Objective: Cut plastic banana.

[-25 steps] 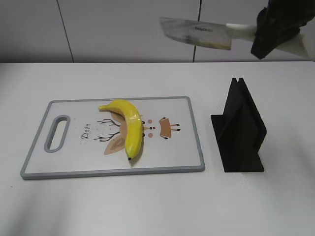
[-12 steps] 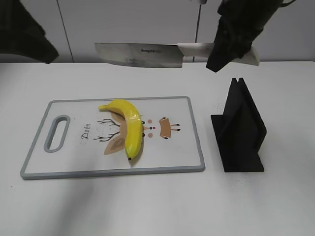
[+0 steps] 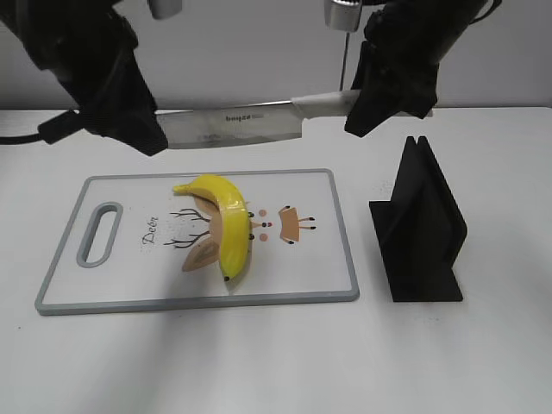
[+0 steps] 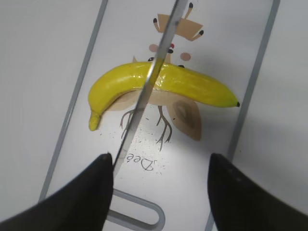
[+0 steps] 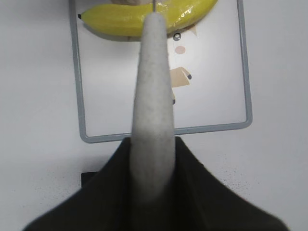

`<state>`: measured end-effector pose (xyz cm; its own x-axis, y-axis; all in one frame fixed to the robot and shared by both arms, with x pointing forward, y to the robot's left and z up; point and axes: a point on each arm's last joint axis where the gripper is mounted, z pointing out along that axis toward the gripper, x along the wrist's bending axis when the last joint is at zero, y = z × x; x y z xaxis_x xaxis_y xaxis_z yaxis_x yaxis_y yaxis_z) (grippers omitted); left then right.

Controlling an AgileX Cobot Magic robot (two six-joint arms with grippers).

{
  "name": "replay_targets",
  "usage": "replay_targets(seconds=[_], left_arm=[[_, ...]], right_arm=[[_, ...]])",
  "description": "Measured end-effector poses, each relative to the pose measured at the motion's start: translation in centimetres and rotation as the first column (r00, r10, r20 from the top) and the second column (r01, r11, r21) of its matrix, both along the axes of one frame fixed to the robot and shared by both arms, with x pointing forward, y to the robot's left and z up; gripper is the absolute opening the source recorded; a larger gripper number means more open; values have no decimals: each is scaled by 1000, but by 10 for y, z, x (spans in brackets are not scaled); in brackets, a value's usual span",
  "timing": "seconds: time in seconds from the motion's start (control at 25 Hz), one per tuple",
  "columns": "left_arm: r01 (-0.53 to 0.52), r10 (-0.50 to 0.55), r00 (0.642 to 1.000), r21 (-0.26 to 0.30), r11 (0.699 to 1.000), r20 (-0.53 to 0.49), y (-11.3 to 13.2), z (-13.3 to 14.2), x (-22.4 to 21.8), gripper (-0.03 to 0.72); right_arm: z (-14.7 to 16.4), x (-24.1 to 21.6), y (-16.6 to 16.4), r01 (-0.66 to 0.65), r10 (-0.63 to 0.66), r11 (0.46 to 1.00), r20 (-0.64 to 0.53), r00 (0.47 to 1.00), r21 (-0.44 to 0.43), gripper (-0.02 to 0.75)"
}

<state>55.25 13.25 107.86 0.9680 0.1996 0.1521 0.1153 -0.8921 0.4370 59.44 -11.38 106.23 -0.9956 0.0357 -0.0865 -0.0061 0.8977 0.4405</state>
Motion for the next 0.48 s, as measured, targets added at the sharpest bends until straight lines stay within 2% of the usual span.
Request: replay_targets(seconds=[0.2,0.48], left_arm=[[5,-4,1000,20,1000,-27,-6,-18,13,587],[0,0,1000,20,1000,-20,-11,-27,25,587]], right_arm=[[-4,3,2,-65,65,998,40,997,2,167],[-5,3,5,-114,113,993,46,993,38,167]])
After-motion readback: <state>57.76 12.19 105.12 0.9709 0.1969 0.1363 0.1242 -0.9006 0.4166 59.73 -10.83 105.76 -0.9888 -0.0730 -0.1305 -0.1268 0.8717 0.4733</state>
